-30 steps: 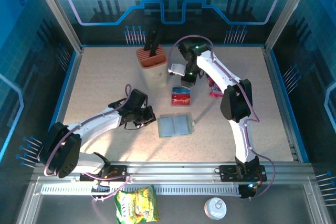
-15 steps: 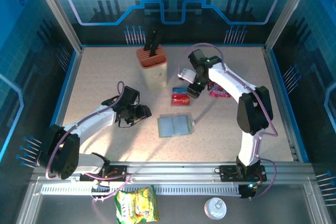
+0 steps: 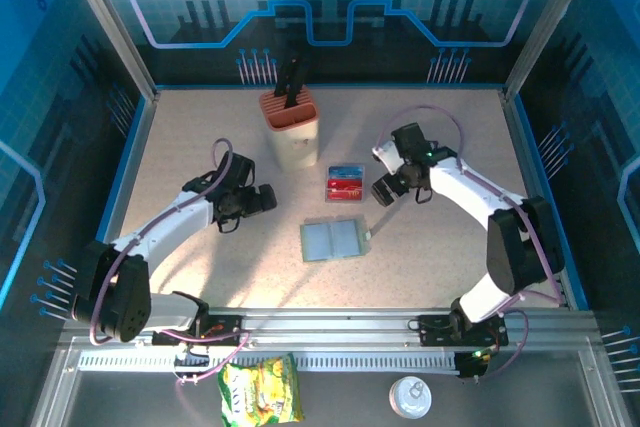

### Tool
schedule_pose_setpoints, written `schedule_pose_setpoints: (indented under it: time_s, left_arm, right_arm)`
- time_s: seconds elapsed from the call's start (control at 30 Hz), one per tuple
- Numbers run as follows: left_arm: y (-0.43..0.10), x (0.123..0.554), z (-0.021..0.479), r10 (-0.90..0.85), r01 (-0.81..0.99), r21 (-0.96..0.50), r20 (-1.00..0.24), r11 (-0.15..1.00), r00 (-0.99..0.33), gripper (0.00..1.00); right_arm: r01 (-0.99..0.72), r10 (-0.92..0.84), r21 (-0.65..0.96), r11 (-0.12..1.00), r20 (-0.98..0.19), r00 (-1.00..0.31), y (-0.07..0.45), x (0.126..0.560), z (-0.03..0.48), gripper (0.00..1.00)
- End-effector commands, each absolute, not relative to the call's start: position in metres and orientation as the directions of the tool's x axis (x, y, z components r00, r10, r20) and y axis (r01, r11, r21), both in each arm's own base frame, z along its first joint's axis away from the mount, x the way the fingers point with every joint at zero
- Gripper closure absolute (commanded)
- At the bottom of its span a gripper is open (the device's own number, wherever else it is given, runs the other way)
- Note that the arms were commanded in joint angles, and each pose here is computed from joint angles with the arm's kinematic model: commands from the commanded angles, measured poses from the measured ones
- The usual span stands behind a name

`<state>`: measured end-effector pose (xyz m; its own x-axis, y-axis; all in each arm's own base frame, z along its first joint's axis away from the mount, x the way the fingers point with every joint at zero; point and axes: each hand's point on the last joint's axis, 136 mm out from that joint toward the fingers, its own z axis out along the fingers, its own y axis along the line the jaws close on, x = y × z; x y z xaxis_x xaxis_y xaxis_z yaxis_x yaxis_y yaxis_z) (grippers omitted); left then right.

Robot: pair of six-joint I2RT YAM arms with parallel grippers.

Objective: Take the credit cards out of the card holder

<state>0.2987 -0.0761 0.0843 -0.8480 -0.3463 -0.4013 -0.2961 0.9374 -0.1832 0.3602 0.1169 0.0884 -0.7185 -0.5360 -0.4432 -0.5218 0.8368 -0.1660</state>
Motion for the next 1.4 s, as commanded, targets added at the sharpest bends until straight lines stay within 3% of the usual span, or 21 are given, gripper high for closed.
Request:
schedule_pose_setpoints:
  time_s: [0.0,0.27,0.57,0.73,0.97,1.37]
  left_arm:
    - [-0.039,0.308,0.1,-0.241,-0.291,0.016,-0.52,0.956,-0.82,0.02]
    - [-0.002,0.328,0.117,-0.125,-0.327,0.16,-0.704,0.931,-0.699,0.01]
    - [0.005,0.358,0.111,0.009,-0.25,0.187,-0.817,0.95,-0.577,0.01]
    - [0.01,0.372,0.102,-0.029,-0.256,0.124,-0.853,0.959,-0.521,0.01]
    - [0.011,0.387,0.115,-0.038,-0.212,0.047,-0.923,0.976,-0.383,0.01]
    - [0.016,0.394,0.099,-0.099,-0.158,-0.057,-0.958,0.986,-0.268,0.01]
  right_arm:
    - [-0.356,-0.39,-0.183,0.916,-0.606,-0.693,0.103,0.389,0.098,0.0]
    - [-0.171,-0.273,-0.214,0.962,-0.703,-0.657,0.067,0.398,0.077,0.0]
    - [-0.032,-0.227,-0.237,0.971,-0.873,-0.431,0.043,0.402,0.111,0.0]
    - [0.041,-0.17,-0.196,0.98,-0.923,-0.344,0.024,0.4,0.117,0.0]
    - [0.028,-0.06,-0.073,0.997,-0.942,-0.331,0.01,0.399,0.105,0.0]
    - [-0.011,-0.062,-0.061,0.998,-0.948,-0.312,0.013,0.397,0.1,0.0]
